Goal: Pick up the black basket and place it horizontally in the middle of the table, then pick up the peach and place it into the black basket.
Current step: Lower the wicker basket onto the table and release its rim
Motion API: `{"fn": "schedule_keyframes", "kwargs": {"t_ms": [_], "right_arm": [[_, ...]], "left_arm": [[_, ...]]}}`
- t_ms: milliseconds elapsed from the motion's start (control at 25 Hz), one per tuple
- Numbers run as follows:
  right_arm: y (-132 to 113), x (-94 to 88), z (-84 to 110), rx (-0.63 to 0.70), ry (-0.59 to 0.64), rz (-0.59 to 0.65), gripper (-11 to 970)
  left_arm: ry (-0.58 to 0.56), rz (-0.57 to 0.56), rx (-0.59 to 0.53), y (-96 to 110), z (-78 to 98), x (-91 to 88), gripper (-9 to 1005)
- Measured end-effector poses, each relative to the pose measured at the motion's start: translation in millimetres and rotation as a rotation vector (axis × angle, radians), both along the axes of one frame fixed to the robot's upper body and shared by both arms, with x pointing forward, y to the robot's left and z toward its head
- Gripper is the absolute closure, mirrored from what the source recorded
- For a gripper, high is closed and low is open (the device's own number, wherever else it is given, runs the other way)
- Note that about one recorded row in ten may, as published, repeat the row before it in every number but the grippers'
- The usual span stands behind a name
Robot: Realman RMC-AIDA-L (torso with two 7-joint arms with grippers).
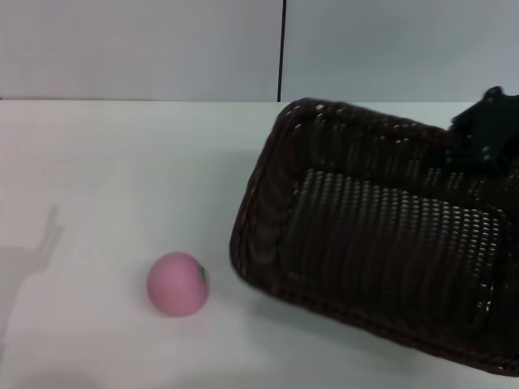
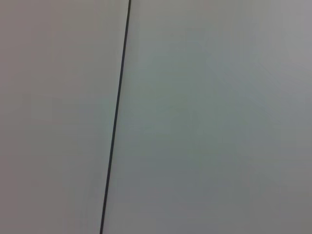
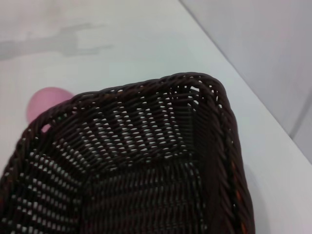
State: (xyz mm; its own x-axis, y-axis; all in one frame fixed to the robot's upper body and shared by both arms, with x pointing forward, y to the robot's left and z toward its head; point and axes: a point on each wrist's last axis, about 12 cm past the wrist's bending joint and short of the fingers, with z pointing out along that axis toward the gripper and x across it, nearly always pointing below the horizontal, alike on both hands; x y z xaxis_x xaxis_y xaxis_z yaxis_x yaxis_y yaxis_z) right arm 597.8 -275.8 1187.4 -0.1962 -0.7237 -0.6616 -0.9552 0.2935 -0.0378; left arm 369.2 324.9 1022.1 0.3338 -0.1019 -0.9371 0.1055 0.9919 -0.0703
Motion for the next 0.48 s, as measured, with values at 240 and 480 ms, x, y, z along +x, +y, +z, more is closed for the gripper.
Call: {"fn": "schedule_keyframes", "kwargs": {"t_ms": [240,480], "right_arm": [[19.0,-0.2,-8.8,-0.011,-0.144,0.174,779],[30.4,1.4,-13.5,-0.026,-0.222,0.297,779]], "left_arm": [[-0.007,0.009,-0.002,0.5,0.2,-8.1,235],[-0.008,0.012,0.004,0.9,0.1,-11.8,238]]}}
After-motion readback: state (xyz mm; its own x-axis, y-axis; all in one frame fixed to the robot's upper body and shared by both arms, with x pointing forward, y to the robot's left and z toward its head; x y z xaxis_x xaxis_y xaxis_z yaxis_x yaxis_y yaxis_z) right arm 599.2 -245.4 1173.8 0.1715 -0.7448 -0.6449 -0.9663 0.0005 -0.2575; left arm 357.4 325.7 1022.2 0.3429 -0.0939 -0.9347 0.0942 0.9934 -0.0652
